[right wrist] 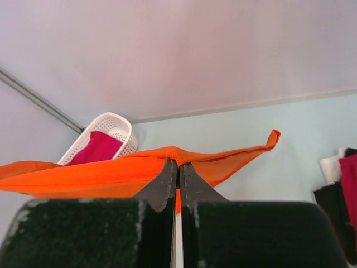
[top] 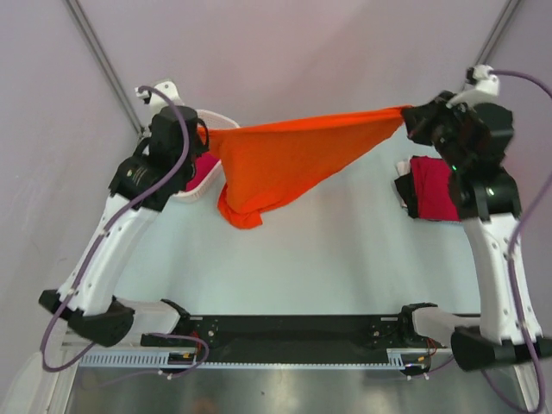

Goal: Fold and stack the t-shirts
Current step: Flatten out the tshirt, then grap the side of the flattened tshirt furthest away from the robot with both arms

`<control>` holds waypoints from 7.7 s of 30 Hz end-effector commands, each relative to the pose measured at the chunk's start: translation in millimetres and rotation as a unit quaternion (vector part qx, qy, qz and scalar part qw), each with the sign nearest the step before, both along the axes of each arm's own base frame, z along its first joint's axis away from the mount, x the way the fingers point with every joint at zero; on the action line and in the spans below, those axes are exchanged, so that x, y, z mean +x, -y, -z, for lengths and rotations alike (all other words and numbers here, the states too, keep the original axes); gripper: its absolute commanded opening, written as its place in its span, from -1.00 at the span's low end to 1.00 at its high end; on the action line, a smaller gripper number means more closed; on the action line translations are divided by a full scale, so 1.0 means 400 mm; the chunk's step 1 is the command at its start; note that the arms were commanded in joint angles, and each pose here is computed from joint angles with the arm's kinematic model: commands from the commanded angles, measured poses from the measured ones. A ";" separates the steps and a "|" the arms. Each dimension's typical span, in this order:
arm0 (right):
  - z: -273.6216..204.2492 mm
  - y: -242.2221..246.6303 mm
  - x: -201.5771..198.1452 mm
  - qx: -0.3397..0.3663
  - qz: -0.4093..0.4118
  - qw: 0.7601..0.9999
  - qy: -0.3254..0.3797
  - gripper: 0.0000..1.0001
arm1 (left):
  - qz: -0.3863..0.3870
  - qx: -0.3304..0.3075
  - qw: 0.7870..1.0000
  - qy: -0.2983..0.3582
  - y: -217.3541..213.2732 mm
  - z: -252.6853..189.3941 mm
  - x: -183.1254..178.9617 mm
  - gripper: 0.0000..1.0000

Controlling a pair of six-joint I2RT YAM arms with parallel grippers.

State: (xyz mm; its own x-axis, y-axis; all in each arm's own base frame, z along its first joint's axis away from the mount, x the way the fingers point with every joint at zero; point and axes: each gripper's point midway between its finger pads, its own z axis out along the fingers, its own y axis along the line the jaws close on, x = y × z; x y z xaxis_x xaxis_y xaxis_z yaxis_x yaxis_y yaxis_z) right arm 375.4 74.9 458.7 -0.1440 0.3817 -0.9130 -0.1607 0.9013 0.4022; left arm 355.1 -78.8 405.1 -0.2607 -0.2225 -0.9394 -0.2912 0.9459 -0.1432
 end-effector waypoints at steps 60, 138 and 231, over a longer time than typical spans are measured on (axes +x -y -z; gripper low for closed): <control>0.750 0.187 0.569 -0.231 0.305 0.909 -0.166 0.99 | 0.089 0.024 0.970 -0.225 0.046 0.603 0.521 0.99; 0.948 0.099 0.661 0.063 0.094 0.939 -0.323 -1.00 | 0.122 -0.156 0.931 -0.306 0.140 0.732 0.519 0.76; 0.988 0.115 0.685 0.113 0.065 0.930 -0.344 -0.01 | 0.030 -0.192 0.918 -0.345 0.090 0.702 0.355 -1.00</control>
